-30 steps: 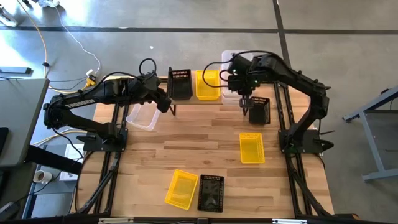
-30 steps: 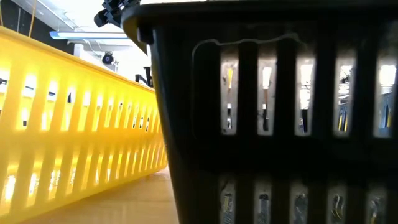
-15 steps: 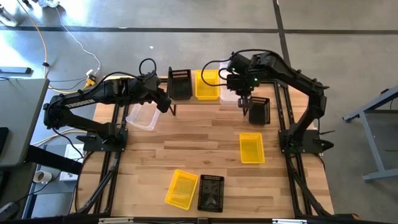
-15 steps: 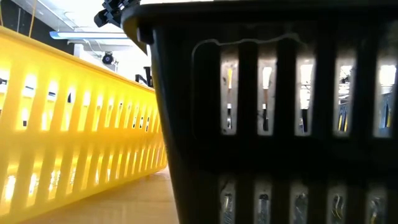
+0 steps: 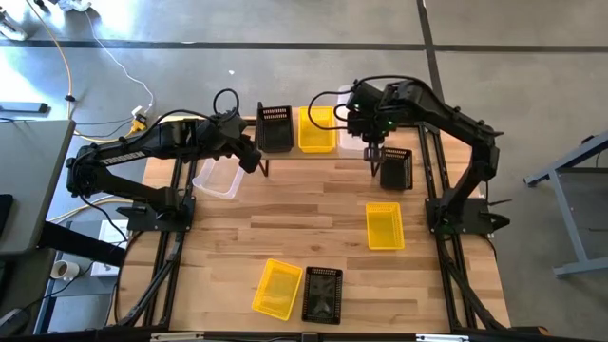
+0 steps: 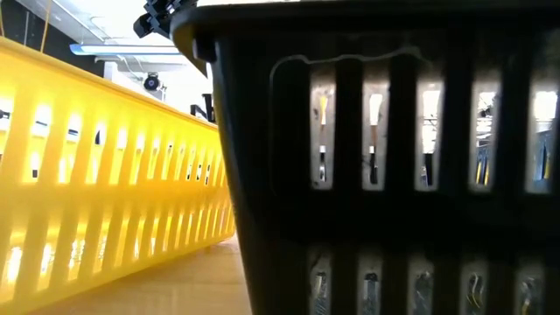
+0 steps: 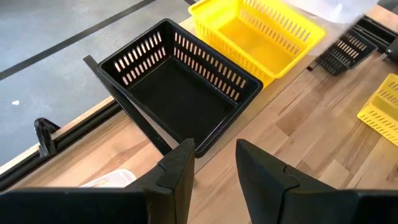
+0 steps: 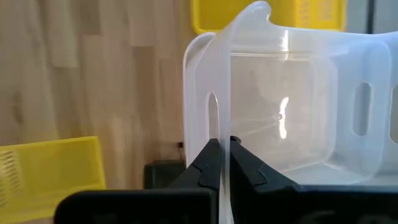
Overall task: Stack baskets on shelf by color
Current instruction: Stack the transparent bin on top of the transparent bin on the shelf, then stack the bottom yellow basket on top of the yellow basket on the shelf
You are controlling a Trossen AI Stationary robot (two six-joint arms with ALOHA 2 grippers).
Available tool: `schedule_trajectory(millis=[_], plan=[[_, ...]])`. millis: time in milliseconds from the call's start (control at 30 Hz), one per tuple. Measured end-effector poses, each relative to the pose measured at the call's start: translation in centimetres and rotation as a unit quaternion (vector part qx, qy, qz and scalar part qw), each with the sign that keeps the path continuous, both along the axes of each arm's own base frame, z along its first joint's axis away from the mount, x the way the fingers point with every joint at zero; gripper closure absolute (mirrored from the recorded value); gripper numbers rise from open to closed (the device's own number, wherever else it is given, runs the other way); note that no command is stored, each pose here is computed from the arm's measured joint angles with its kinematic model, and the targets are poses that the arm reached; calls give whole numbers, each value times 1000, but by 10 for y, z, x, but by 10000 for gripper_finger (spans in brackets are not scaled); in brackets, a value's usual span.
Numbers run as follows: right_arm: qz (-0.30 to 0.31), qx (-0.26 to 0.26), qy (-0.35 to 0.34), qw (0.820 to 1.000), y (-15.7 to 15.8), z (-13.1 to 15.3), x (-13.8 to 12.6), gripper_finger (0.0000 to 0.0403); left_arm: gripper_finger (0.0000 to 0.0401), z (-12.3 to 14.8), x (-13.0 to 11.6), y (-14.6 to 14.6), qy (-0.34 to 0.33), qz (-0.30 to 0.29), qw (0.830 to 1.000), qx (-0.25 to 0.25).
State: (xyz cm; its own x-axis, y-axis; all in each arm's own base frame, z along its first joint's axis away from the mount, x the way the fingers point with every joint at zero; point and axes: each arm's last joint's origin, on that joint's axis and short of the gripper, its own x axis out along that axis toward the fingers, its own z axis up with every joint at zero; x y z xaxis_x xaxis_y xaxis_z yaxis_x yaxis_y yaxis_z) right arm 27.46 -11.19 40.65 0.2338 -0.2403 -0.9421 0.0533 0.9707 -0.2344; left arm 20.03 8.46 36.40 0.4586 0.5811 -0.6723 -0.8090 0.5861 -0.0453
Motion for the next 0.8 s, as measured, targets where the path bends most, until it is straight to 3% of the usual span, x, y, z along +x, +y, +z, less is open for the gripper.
schedule_trajectory(millis=[133, 467, 667, 800], plan=[[-6, 2, 6, 1000, -4, -4, 3, 389, 293, 0, 0, 0, 0, 0, 1000, 0], [-2, -3, 8, 1000, -3, -3, 3, 305, 293, 0, 0, 0, 0, 0, 1000, 0], [-12, -13, -10, 1000, 5, 6, -6, 297, 293, 0, 0, 0, -1, -1, 1000, -1], [-54, 6, -41, 998, 13, 14, -12, 297, 293, 0, 0, 0, -1, -2, 1000, -3]])
